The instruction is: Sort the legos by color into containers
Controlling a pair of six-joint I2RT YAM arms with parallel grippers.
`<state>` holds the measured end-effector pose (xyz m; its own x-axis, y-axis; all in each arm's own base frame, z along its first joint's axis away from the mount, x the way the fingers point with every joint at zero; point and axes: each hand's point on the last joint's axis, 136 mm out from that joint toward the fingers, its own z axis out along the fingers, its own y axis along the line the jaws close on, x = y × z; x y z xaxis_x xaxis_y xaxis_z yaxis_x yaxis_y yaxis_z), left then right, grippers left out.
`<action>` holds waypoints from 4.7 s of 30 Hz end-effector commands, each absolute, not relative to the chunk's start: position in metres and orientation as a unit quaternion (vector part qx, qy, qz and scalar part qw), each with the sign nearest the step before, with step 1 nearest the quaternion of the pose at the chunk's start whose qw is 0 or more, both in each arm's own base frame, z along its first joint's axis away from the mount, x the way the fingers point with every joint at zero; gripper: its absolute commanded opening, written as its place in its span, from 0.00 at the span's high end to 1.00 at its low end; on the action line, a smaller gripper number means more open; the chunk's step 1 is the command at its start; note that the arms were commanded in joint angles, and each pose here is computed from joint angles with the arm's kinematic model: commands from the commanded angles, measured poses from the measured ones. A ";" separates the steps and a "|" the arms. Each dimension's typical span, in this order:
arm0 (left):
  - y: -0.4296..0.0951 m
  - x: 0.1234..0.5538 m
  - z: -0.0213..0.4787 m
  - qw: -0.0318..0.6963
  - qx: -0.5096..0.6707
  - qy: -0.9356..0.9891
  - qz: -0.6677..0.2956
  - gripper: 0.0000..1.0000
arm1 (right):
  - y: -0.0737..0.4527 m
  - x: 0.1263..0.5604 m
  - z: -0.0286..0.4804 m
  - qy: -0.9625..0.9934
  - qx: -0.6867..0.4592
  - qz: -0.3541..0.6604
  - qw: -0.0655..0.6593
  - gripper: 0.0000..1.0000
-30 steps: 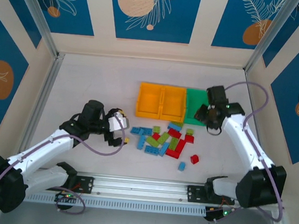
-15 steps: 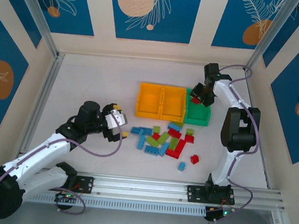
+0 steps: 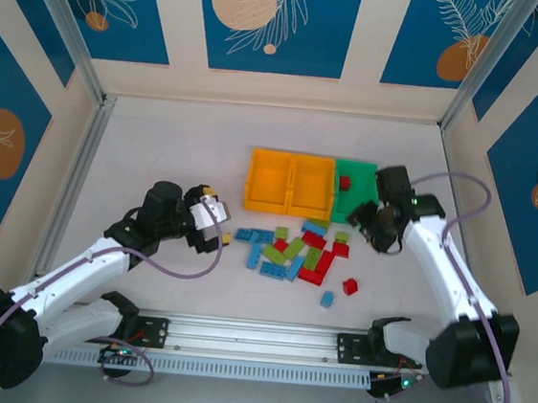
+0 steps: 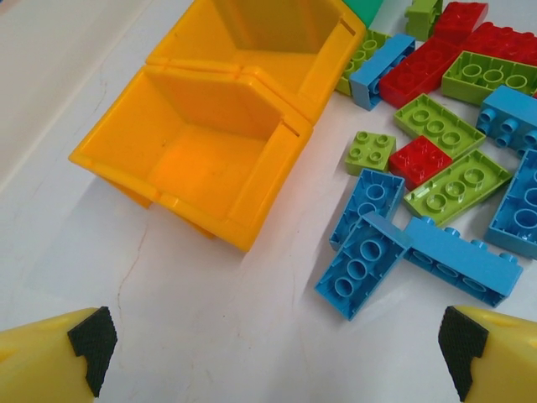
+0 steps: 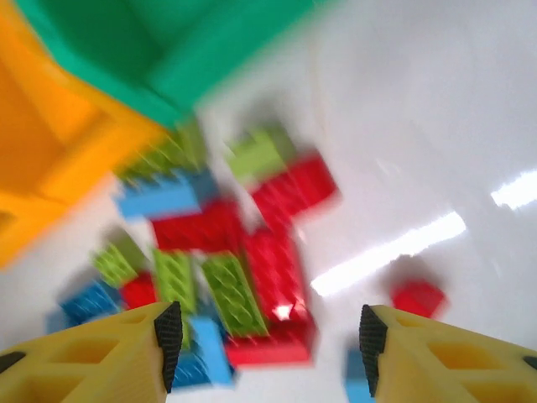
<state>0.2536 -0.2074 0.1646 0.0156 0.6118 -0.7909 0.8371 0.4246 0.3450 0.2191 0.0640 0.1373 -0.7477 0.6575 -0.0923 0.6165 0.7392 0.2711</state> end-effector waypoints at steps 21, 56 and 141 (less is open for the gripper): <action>-0.231 0.224 0.170 0.478 0.564 0.642 -0.203 0.00 | 0.077 0.149 0.020 0.909 0.391 0.028 -0.143 0.32; -0.214 0.241 0.164 0.475 0.550 0.673 -0.135 0.00 | 0.074 0.412 0.120 0.947 0.260 0.139 0.129 0.65; -0.322 0.444 0.196 0.318 0.158 0.926 -0.130 0.01 | 0.110 0.298 0.250 0.934 0.191 0.249 0.171 0.34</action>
